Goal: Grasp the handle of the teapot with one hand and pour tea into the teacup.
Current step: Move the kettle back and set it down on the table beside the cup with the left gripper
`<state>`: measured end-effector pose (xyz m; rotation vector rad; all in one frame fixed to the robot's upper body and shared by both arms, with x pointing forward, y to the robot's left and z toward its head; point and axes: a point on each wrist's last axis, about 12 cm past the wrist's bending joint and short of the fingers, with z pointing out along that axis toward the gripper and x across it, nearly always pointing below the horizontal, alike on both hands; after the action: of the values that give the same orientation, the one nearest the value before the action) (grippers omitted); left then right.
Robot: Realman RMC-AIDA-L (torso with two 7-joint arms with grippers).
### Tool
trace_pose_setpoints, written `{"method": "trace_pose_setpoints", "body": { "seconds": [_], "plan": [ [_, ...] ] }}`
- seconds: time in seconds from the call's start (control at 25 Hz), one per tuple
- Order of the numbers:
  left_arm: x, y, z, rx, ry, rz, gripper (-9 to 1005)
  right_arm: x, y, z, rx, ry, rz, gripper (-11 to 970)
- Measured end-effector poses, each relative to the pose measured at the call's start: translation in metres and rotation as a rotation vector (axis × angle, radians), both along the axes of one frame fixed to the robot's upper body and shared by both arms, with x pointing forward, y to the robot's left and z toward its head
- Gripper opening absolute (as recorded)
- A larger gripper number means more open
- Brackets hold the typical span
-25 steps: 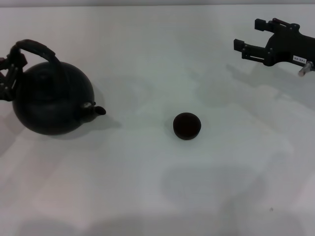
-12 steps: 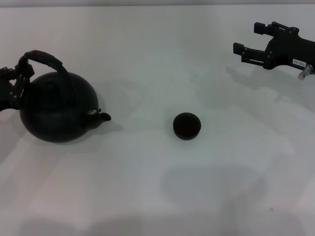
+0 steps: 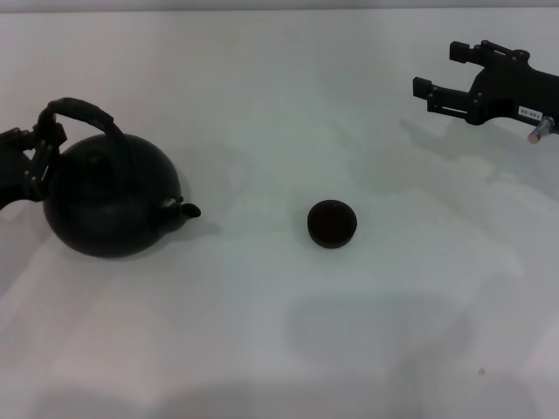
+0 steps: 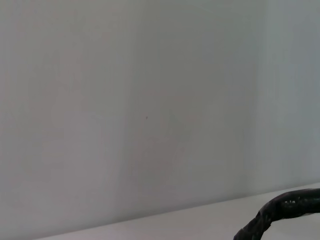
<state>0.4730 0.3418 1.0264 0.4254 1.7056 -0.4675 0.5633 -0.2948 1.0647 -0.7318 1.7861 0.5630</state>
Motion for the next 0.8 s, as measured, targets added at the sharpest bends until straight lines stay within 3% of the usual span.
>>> {"method": "trace_pose_setpoints", "body": {
  "seconds": [0.32,0.76,0.8],
  "plan": [
    [0.0014,-0.0022,-0.0028,0.003,0.019,-0.004,93,-0.0013,0.0007,-0.0002,0.007,0.002,0.007,843],
    [0.002,-0.0014,-0.0017,0.006,0.016,-0.004,156,-0.0017,0.0004,-0.0006,0.008,0.003,0.006,843],
    [0.002,-0.0014,-0.0017,0.007,0.016,-0.004,195,-0.0018,0.0004,-0.0006,0.008,0.003,0.006,843]
  ]
}}
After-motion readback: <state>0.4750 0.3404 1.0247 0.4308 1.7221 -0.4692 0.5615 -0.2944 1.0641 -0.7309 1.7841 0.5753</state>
